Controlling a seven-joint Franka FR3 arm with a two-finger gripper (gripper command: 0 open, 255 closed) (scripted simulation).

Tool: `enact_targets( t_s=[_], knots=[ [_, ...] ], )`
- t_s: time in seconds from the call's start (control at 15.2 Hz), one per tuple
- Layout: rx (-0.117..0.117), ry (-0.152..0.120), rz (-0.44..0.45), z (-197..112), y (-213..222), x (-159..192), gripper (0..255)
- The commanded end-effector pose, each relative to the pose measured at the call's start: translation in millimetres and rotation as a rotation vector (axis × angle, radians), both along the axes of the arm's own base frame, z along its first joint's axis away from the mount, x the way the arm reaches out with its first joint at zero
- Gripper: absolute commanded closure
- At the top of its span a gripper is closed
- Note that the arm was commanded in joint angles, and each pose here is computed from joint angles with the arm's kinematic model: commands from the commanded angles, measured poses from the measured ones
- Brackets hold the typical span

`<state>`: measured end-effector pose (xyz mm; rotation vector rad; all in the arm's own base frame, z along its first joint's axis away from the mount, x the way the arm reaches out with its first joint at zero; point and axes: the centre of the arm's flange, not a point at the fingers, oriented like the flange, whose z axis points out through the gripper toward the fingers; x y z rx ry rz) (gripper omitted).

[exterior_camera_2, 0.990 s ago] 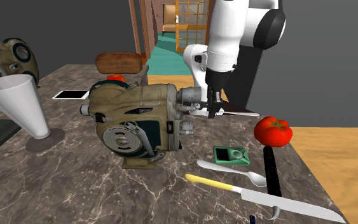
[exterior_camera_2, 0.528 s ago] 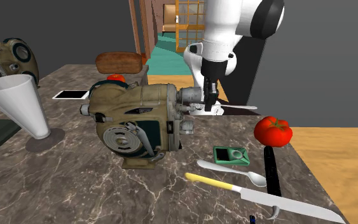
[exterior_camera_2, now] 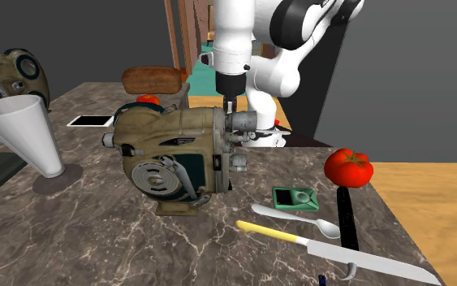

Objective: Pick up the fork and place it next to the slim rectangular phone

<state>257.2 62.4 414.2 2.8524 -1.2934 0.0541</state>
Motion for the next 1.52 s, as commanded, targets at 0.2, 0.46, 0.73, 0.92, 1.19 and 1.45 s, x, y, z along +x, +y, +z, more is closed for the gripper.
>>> enact_targets(
  t_s=[0.2, 0.46, 0.73, 0.92, 1.19, 1.45],
  knots=[
    [-0.001, -0.001, 0.002, 1, -60, 32, 255],
    [-0.001, -0.001, 0.002, 1, -106, 57, 255],
    [-0.001, -0.001, 0.002, 1, -153, 82, 255],
    [-0.001, -0.001, 0.002, 1, -187, 101, 255],
    [-0.001, -0.001, 0.002, 2, -234, 126, 255],
    [-0.001, -0.001, 0.002, 2, -280, 152, 255]
  ],
)
